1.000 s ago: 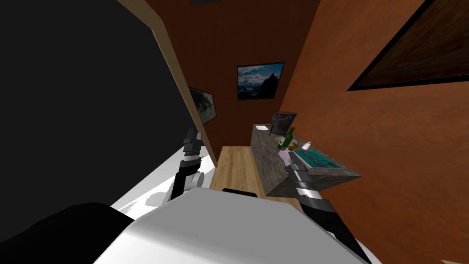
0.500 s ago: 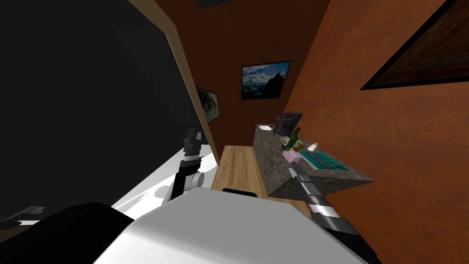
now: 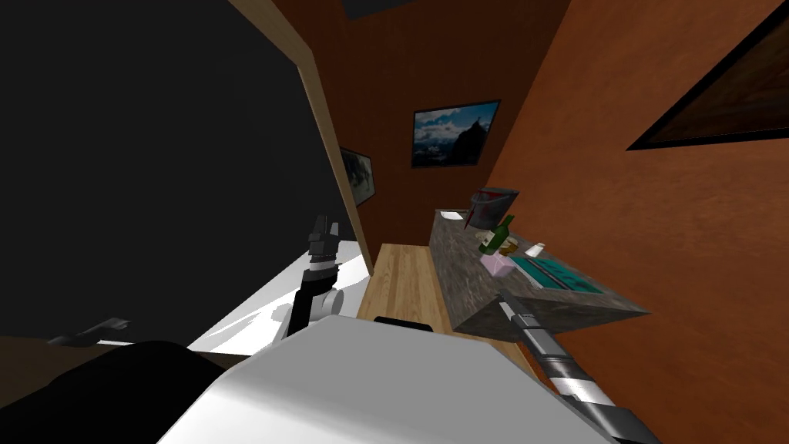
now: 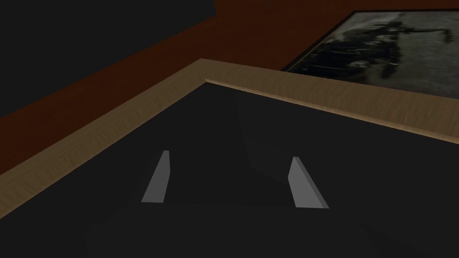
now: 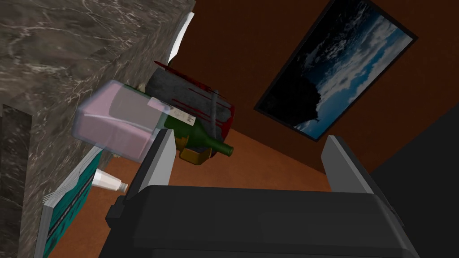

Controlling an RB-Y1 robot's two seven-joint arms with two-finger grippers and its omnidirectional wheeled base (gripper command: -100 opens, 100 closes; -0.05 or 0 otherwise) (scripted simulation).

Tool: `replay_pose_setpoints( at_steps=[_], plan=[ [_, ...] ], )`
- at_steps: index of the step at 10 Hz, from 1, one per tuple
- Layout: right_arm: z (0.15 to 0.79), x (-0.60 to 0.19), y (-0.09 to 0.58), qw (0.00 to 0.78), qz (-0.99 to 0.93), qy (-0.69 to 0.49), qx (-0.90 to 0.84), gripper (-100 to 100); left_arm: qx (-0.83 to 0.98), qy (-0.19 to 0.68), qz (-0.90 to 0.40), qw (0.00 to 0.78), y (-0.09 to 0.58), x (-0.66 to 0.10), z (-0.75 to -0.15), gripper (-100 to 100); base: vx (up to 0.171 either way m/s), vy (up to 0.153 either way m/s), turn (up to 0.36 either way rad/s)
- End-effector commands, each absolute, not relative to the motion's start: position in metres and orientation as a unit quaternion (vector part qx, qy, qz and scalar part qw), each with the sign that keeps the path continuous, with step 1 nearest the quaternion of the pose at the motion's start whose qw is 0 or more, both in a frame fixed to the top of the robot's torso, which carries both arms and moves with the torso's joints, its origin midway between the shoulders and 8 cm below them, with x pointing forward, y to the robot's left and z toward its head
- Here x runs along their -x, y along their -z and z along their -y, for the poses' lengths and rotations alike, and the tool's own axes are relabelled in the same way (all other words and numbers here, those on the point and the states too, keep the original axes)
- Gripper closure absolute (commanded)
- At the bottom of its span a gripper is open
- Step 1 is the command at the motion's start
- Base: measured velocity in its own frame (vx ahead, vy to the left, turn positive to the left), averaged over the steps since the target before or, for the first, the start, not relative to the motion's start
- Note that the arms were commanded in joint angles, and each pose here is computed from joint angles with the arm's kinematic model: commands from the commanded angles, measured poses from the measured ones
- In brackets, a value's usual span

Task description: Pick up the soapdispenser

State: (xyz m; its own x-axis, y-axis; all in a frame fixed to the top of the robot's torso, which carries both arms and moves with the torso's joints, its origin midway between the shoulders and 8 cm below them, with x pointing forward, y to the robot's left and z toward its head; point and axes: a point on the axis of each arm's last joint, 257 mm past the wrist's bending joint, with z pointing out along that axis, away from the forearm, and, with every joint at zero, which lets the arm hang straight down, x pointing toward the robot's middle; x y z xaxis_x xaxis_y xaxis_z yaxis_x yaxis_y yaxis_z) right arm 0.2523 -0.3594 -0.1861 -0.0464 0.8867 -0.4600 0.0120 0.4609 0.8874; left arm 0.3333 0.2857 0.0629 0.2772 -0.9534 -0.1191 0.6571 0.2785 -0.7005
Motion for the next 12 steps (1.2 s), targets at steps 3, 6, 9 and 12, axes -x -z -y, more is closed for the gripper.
replay_pose_setpoints(
  at_steps=[3, 6, 9, 12],
  plan=[
    [0.388, -0.217, 0.215, 0.555, -0.674, -0.322, -0.366, -100, 0.272, 0.536, -0.273, 0.752, -0.063, -0.333, -0.286, 0, -0.04, 0.015, 0.128],
    [0.404, -0.193, 0.23, 0.533, -0.701, -0.294, -0.372, -100, 0.272, 0.536, -0.273, 0.752, -0.063, -0.333, -0.286, 0, -0.033, 0.017, 0.085],
    [0.433, -0.162, 0.244, 0.502, -0.741, -0.251, -0.368, -100, 0.272, 0.536, -0.273, 0.752, -0.063, -0.333, -0.286, 0, -0.033, 0.012, 0.126],
    [0.448, -0.137, 0.253, 0.475, -0.768, -0.225, -0.367, -100, 0.272, 0.536, -0.273, 0.752, -0.063, -0.333, -0.286, 0, -0.022, 0.023, 0.101]
  ],
)
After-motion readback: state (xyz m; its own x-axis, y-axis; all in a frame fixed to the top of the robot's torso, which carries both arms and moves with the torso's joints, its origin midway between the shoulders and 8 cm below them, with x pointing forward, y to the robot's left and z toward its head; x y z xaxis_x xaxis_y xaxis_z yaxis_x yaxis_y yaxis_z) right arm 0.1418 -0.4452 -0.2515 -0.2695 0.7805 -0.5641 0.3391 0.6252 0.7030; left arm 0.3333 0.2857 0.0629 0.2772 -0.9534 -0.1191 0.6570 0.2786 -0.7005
